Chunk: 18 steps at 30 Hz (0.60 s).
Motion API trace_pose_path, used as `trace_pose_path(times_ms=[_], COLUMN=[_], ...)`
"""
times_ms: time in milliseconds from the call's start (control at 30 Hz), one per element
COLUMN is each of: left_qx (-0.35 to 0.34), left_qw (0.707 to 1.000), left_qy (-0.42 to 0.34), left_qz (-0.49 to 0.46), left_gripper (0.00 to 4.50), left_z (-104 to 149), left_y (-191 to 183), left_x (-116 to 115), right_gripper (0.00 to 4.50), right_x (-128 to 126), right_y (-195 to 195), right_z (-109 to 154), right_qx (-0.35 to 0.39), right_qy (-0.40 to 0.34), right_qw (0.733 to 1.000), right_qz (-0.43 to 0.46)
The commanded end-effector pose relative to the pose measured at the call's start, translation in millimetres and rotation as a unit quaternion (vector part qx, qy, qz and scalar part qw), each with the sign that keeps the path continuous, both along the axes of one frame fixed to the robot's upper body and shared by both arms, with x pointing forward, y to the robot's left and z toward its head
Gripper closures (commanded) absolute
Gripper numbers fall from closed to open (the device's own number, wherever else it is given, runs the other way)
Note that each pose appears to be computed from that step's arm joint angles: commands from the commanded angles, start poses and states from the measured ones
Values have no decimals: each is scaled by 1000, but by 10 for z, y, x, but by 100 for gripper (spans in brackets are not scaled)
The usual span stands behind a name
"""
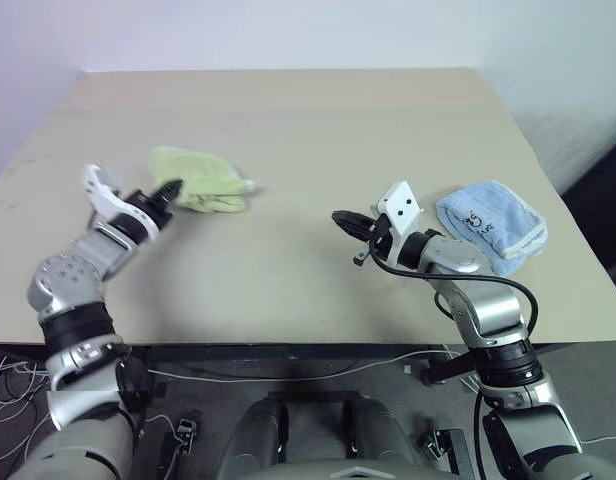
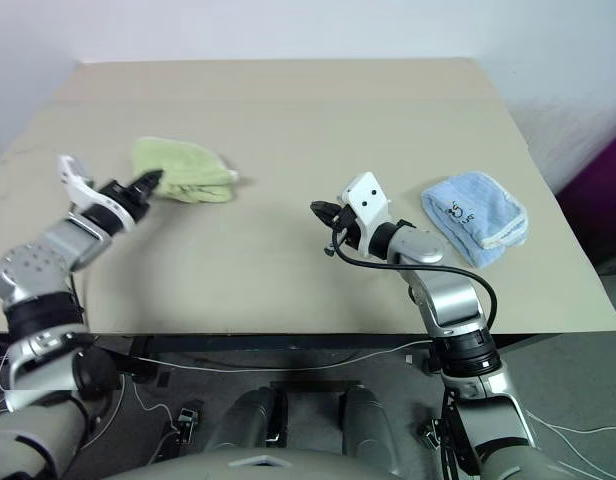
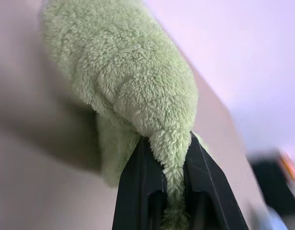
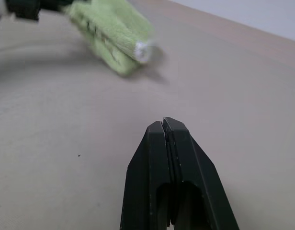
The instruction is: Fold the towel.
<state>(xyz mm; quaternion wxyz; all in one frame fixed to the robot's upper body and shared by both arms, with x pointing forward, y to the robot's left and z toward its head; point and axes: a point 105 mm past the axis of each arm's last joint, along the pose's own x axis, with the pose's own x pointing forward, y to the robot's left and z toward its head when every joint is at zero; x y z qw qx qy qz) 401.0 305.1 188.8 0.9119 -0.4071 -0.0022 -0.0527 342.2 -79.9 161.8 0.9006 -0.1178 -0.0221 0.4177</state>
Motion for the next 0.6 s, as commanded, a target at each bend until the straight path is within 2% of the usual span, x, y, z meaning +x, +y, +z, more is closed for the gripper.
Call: trace_pose_path(times_ms=[33, 100, 233, 433, 600], left_qx=[-2, -4, -13, -33, -69], left_qw=[992, 987, 980, 977, 971], left_qy=[-40, -36, -2, 20, 5], left_qz=[123, 158, 198, 212, 230], left_gripper=[449, 449, 449, 449, 287], left_z=[207, 141, -187, -581, -656], left_y=[663, 876, 1084, 1085, 1100], left_x=[-86, -156, -306, -563, -758], right_gripper=[450, 450, 450, 450, 450], right_x=[-40, -48, -67, -67, -50], right_y=[66, 67, 47, 14, 28], right_z=[204, 199, 180, 149, 137], right_qx=[12, 13, 13, 10, 7], right_qy=[-34, -34, -33, -29, -26], right_qw=[999, 999, 999, 1000, 1000], right_qz=[16, 15, 11, 4, 10])
